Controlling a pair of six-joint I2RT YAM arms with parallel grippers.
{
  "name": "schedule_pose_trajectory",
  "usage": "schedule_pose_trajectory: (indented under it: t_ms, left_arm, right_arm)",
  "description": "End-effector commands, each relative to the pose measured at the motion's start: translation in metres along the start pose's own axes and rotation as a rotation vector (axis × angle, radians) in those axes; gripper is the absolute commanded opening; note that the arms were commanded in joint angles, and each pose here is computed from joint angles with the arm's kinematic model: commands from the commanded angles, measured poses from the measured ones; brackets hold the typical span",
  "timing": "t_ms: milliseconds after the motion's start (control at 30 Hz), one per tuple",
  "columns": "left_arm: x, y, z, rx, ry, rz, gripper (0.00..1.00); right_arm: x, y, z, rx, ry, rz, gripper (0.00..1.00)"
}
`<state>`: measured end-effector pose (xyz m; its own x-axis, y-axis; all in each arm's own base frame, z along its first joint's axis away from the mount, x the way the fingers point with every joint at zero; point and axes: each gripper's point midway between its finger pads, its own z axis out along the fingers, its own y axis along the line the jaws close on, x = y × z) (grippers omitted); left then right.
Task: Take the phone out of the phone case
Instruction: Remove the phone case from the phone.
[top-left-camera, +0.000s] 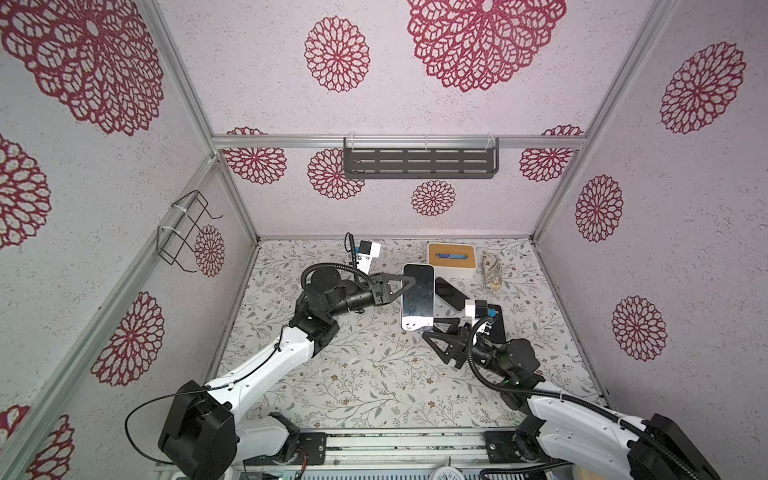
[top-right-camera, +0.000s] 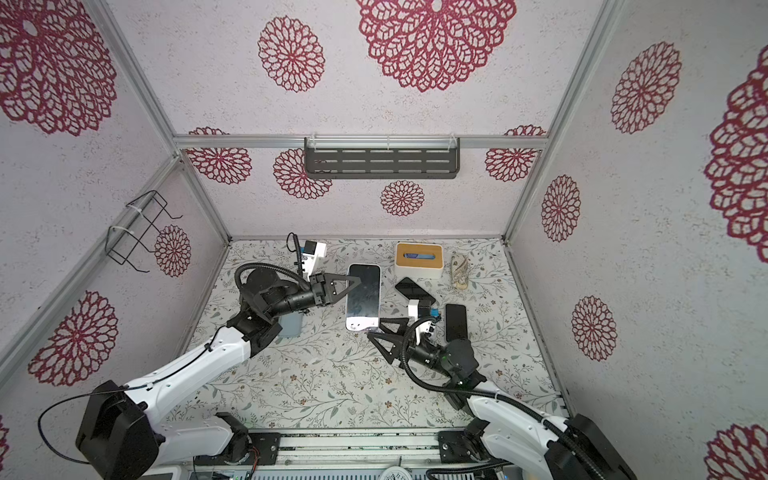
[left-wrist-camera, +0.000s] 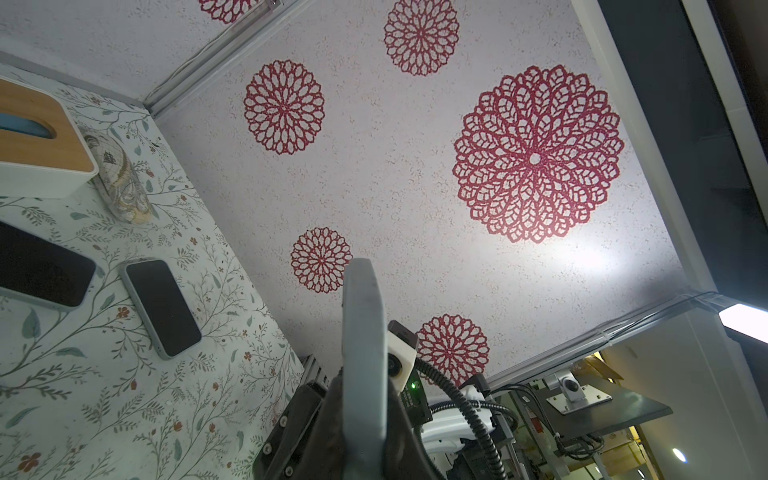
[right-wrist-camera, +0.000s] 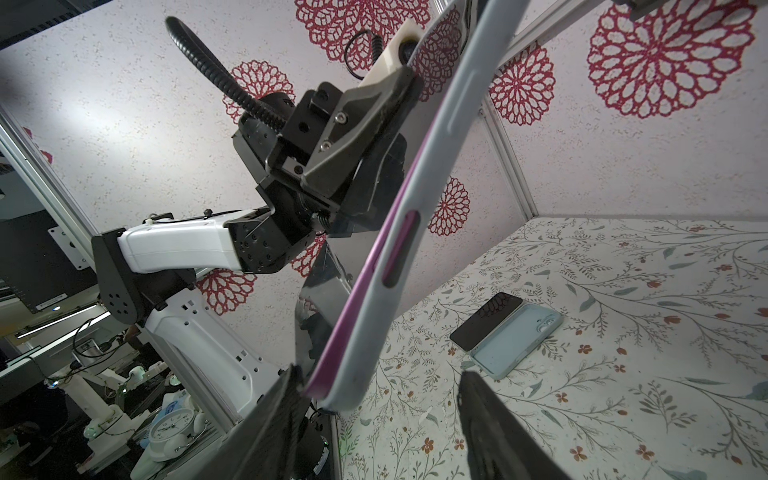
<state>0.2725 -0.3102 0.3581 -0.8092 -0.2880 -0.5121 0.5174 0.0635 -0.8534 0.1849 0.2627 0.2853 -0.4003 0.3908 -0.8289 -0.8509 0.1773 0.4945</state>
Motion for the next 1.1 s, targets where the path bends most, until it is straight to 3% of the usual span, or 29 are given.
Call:
schedule_pose_trajectory:
  t_ms: [0,833,1067]
  left_arm:
    - [0.003,-0.027,0.002,0.09,0.015,0.043,0.0]
    - [0.015,-0.019,0.006,0.088,0.046,0.029,0.0]
    - [0.023,-0.003,0.006,0.07,0.051,0.006,0.0]
  right_arm:
    - [-0.011,-0.004,-0.001,0.014,-0.048,-0.004,0.62]
    - [-0.024,-0.009,-0.005,0.02,-0.097,0.004,0.61]
    - [-0.026,-0.01,-0.004,0.009,-0.098,0.021,0.52]
